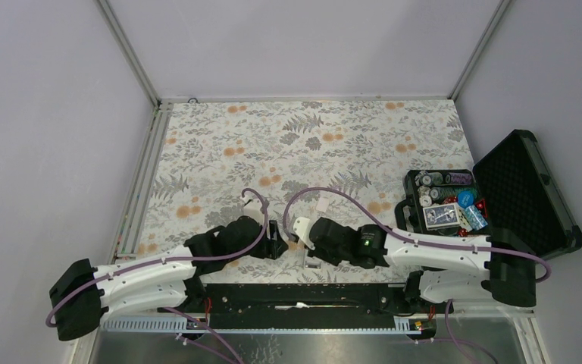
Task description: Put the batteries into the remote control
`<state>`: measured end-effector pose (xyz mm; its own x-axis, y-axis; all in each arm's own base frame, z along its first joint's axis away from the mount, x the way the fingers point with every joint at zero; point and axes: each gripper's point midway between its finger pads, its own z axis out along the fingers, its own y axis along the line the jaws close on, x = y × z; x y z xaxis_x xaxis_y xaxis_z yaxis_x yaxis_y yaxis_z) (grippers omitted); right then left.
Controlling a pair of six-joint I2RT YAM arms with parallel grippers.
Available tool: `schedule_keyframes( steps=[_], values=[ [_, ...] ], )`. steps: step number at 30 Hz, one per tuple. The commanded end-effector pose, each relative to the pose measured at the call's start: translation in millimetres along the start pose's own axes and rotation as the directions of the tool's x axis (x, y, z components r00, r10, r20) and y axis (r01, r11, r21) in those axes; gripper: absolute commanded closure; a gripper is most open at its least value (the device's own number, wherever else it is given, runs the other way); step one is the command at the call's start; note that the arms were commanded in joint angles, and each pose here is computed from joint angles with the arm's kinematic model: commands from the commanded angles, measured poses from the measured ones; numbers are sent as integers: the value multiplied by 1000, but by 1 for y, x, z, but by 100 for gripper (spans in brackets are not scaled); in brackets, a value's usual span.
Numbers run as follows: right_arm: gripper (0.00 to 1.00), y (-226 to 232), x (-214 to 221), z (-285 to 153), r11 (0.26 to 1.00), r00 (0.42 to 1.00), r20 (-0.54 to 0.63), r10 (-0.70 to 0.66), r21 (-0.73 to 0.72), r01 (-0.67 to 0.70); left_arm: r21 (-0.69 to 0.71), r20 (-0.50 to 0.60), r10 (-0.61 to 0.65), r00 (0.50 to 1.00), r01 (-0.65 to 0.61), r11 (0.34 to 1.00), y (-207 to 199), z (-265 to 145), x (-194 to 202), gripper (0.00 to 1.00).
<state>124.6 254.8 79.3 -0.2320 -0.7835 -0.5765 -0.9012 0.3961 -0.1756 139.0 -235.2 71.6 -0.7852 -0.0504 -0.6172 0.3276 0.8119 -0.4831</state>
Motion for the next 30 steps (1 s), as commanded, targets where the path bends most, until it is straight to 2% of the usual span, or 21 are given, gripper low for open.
schedule_keyframes(
  steps=[1, 12, 30],
  values=[
    [100, 12, 6, -4, 984, 988, -58, -146, -109, 139, 74, 25, -12, 1000, 10, 997, -18, 4, -8, 39],
    [100, 35, 2, 2, 944, 973, 12, -231, -241, 227, 62, 17, -6, 1000, 5, 998, -13, 10, -3, 39],
    [100, 33, 6, 28, 942, 960, -87, -264, -235, 238, 43, 37, -36, 999, 34, 998, 7, 4, -7, 39]
  ],
)
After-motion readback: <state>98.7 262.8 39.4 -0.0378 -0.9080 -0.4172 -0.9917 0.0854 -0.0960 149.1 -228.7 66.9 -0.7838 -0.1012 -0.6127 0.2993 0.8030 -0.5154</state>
